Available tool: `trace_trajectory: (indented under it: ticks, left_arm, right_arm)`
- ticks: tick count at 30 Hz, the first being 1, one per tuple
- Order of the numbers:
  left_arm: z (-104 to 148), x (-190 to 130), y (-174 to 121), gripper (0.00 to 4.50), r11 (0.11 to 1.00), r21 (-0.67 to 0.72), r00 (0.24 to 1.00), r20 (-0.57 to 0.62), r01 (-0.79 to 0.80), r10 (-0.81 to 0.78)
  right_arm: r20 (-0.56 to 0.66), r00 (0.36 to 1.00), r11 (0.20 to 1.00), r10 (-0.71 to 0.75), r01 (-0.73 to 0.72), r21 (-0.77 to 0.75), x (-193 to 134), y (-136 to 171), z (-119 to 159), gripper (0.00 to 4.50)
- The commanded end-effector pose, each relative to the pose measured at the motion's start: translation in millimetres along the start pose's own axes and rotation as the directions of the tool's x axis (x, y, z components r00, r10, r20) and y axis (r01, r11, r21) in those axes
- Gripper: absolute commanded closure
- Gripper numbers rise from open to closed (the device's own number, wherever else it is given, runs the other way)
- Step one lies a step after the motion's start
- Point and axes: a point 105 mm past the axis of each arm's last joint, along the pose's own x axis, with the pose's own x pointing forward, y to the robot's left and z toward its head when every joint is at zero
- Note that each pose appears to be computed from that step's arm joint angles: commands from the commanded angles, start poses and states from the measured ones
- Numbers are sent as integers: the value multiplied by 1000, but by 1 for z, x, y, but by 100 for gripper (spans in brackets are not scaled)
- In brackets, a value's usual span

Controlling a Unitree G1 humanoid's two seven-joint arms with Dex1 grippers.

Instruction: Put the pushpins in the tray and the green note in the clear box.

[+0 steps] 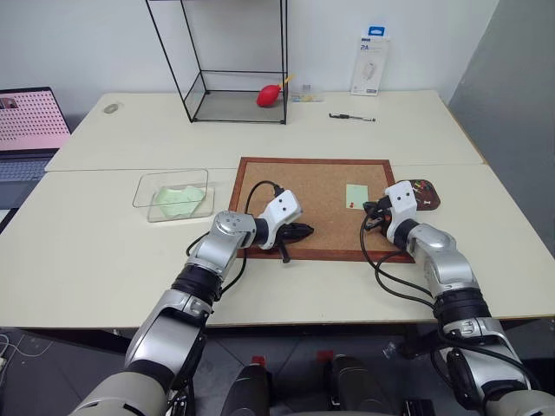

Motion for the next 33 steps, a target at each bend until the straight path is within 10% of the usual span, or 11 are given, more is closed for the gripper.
trace_trajectory:
  ticks: [1,10,18,33]
  left_arm:
    - [-53,1,-10,450,997,-75,983,-183,3,-17]
    - [-55,3,-11,450,997,-72,981,-195,3,-17]
    - [-54,3,-11,450,997,-76,982,-189,0,-14]
    - [-53,4,-11,450,997,-72,984,-180,-4,-9]
  right_arm:
    - [182,983,999,28,-23,-30,-6,3,51,443]
    - [238,971,1000,26,-21,-23,-14,5,70,443]
    - [214,960,972,-182,209,-109,-31,-55,71,443]
    - [-28,923,894,-384,364,-261,-29,-110,21,443]
